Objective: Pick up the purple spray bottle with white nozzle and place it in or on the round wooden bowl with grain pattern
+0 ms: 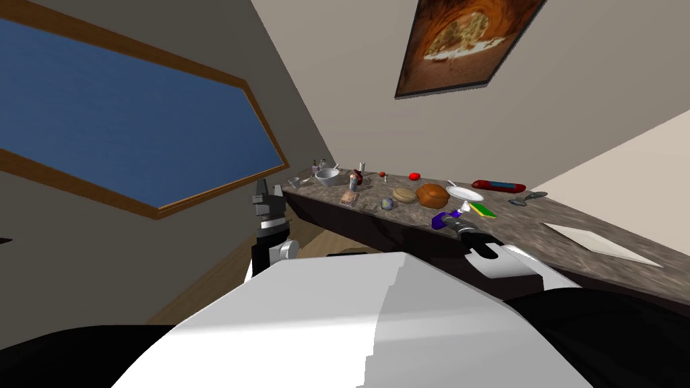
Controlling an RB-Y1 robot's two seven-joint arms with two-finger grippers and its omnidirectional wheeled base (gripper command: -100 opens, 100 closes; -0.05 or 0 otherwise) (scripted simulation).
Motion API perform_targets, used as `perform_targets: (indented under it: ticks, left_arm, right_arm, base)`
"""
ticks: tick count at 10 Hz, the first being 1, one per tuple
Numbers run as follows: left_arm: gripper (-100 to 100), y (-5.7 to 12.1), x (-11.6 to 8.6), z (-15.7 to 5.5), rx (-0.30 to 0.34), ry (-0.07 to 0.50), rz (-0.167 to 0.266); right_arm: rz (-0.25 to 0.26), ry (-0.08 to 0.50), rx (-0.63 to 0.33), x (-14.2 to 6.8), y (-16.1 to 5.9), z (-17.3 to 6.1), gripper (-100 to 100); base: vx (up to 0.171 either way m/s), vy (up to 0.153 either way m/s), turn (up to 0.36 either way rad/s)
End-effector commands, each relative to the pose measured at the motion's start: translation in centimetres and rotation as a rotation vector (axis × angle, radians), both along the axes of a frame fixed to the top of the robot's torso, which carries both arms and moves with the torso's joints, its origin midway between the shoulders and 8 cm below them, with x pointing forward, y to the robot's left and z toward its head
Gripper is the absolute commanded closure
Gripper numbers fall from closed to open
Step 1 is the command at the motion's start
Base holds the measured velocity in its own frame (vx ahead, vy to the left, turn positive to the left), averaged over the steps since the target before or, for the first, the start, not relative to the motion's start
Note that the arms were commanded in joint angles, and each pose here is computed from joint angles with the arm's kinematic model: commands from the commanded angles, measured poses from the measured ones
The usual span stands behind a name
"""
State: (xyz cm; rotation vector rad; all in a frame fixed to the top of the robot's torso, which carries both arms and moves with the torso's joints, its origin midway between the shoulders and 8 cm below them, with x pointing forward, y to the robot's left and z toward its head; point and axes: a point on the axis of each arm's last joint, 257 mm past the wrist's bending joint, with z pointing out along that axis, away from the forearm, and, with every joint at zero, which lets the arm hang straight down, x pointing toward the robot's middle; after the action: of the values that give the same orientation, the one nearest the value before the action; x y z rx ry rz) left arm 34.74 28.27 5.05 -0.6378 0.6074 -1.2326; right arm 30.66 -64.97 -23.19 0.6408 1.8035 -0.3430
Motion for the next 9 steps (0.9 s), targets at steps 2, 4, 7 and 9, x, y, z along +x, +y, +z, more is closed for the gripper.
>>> perform_targets:
  ticks: [2, 4, 7, 9]
  left_arm:
    - [0, 0.0, 0.0, 0.0, 0.0, 0.0, 0.0]
    - [0, 0.0, 0.0, 0.0, 0.0, 0.0, 0.0]
    - [0, 0.0, 0.0, 0.0, 0.0, 0.0, 0.0]
    - [0, 0.0, 0.0, 0.0, 0.0, 0.0, 0.0]
  right_arm:
    - [-0.033, 0.015, 0.001, -0.5, -1.2, 0.9, 100]
    - [-0.051, 0.026, -0.002, -0.8, -1.9, 1.6, 100]
    - [-0.064, 0.031, -0.02, -0.6, -3.0, 3.3, 100]
    - [-0.061, 0.023, -0.05, 0.2, -3.8, 5.5, 100]
  base:
    - [0.02, 0.065, 0.09]
    - [0.027, 0.051, 0.121]
    - [0.043, 0.036, 0.121]
    - [0.065, -0.007, 0.13]
